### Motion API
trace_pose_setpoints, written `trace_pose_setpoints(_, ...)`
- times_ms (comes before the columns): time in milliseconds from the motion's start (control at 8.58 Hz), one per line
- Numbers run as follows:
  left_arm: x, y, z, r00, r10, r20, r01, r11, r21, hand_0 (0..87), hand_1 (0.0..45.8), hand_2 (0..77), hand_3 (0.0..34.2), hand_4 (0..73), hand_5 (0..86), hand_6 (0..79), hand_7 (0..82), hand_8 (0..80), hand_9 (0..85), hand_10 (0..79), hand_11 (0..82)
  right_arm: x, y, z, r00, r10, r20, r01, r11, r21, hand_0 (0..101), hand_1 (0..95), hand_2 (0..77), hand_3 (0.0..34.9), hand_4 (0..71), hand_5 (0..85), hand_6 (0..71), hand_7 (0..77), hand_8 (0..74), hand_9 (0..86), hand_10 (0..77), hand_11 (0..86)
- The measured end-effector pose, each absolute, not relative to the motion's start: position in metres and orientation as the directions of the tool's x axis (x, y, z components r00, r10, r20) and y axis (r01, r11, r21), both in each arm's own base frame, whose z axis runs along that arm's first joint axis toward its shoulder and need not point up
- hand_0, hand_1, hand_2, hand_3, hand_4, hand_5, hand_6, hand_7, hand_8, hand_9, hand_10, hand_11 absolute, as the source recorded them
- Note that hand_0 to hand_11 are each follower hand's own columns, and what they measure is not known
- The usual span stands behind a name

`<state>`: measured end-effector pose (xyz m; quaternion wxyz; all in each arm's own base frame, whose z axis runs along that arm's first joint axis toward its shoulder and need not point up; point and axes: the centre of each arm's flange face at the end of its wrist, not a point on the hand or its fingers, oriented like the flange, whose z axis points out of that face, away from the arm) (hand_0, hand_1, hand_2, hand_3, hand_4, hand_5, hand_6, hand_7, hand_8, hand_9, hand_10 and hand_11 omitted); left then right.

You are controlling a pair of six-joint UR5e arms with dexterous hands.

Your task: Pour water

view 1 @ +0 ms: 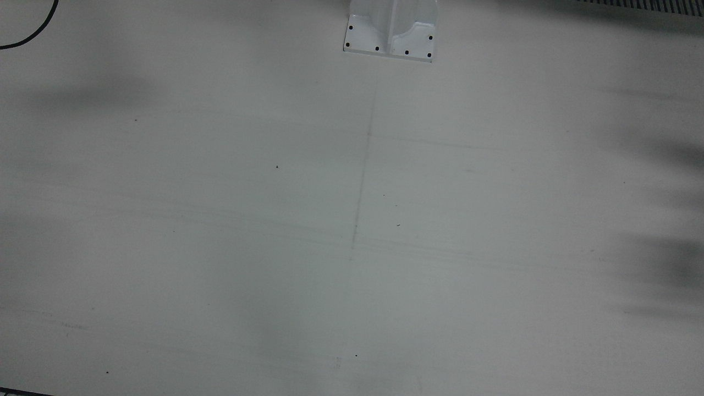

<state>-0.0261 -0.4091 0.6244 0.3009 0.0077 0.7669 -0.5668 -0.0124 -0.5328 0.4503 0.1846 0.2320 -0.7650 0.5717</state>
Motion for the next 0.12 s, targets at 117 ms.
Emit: trace_pose_setpoints(117, -0.0345, -0.3854, 0.6561, -0.816, -0.324, -0.479, 0.367, 0.349, -0.862, 80.2, 22.9, 29.5, 0.0, 50.7, 37.1, 22.9, 21.8, 10.4, 10.4, 10.4, 18.0, 0.0038, -0.5301, 0.4603, -0.777, -0.144, 0.613, -0.629, 0.231, -0.743, 80, 16.9, 38.7, 0.0, 17.5, 39.3, 33.3, 44.2, 28.4, 39.8, 43.1, 70.4)
